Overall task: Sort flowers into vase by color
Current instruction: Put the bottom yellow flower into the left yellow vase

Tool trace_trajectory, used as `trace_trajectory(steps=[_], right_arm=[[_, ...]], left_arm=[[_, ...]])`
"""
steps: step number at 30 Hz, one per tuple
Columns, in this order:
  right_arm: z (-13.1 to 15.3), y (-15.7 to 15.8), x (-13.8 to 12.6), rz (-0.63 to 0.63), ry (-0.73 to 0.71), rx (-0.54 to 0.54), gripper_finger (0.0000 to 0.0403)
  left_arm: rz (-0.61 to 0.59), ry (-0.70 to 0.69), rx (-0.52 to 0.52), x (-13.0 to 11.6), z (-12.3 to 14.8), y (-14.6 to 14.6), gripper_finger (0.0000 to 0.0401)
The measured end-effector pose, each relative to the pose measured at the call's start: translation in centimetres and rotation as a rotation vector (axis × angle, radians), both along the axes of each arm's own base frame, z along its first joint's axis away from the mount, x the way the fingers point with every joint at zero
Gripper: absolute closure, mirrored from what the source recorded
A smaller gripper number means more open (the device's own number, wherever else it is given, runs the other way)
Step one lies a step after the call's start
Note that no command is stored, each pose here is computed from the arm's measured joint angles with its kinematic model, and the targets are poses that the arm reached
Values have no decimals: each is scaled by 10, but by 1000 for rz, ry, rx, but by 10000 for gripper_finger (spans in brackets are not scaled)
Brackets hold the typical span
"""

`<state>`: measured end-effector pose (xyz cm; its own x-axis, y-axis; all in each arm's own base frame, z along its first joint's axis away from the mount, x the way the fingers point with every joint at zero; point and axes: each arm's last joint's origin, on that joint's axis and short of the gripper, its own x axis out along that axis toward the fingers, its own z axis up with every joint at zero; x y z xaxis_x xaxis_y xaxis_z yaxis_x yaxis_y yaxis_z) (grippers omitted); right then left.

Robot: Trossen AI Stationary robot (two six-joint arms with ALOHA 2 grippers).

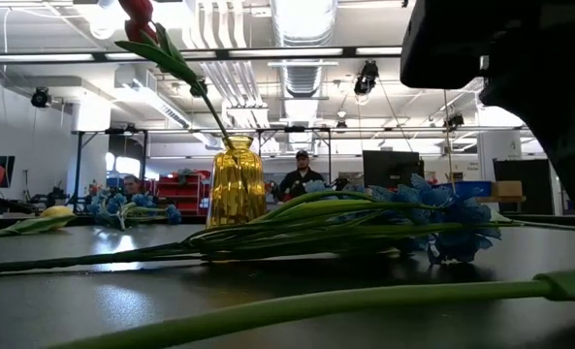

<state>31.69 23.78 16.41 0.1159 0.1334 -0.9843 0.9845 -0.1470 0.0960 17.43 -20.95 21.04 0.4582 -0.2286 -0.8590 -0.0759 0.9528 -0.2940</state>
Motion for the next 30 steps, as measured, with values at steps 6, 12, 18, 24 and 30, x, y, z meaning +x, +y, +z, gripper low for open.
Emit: trace_trajectory(steps=[6,12,18,24,30], right_arm=[[0,3,-3,13,15,18,200],[-1,6,-5,22,21,32,200],[4,15,-7,46,10,60,200],[0,19,-14,59,35,63,200],[-7,11,-15,43,51,30,200]], left_arm=[[0,0,0,0,0,0,286],[-4,-1,2,0,0,0,286],[-4,-1,2,0,0,0,286],[-11,-3,6,0,0,0,286],[-11,-3,6,0,0,0,286]])
